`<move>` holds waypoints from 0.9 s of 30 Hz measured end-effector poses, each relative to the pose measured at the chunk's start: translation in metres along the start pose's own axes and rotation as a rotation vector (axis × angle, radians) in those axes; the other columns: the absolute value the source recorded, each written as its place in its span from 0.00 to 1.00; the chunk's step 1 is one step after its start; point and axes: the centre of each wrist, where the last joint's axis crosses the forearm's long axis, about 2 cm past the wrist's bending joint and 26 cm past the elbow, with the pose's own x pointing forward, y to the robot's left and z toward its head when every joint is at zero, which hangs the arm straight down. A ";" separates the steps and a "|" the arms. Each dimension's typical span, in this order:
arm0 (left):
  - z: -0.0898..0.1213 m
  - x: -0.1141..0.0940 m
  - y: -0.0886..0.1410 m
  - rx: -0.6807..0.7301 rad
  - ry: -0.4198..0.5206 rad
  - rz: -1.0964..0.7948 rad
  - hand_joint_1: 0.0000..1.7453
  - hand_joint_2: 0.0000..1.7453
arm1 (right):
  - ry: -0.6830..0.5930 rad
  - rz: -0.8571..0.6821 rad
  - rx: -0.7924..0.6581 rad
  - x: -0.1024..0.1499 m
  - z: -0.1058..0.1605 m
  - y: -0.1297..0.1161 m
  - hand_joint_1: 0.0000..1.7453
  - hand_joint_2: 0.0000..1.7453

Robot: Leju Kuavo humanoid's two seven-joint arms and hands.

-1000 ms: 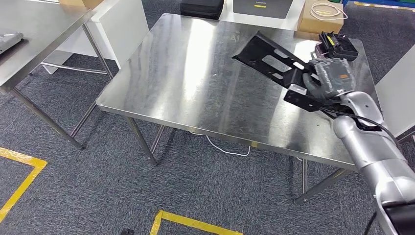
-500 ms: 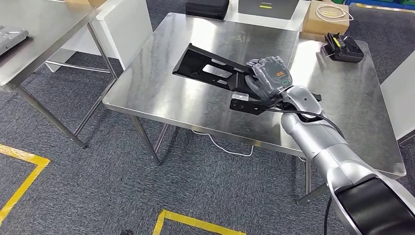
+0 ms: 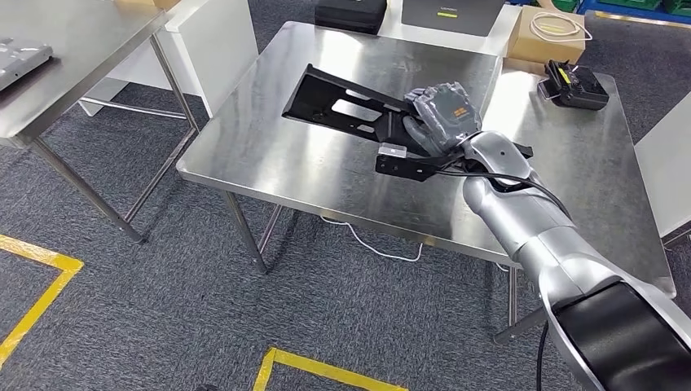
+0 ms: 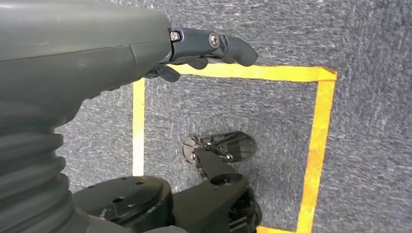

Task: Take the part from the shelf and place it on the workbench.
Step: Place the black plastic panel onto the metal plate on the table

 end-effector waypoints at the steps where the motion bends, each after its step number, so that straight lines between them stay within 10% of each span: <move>1: 0.000 -0.001 0.000 -0.001 0.001 0.002 0.00 1.00 | 0.000 0.002 0.006 0.000 0.001 0.002 1.00 1.00; 27: 0.003 -0.007 0.004 0.004 -0.001 0.018 0.00 1.00 | 0.007 0.036 0.042 -0.013 0.004 -0.003 1.00 1.00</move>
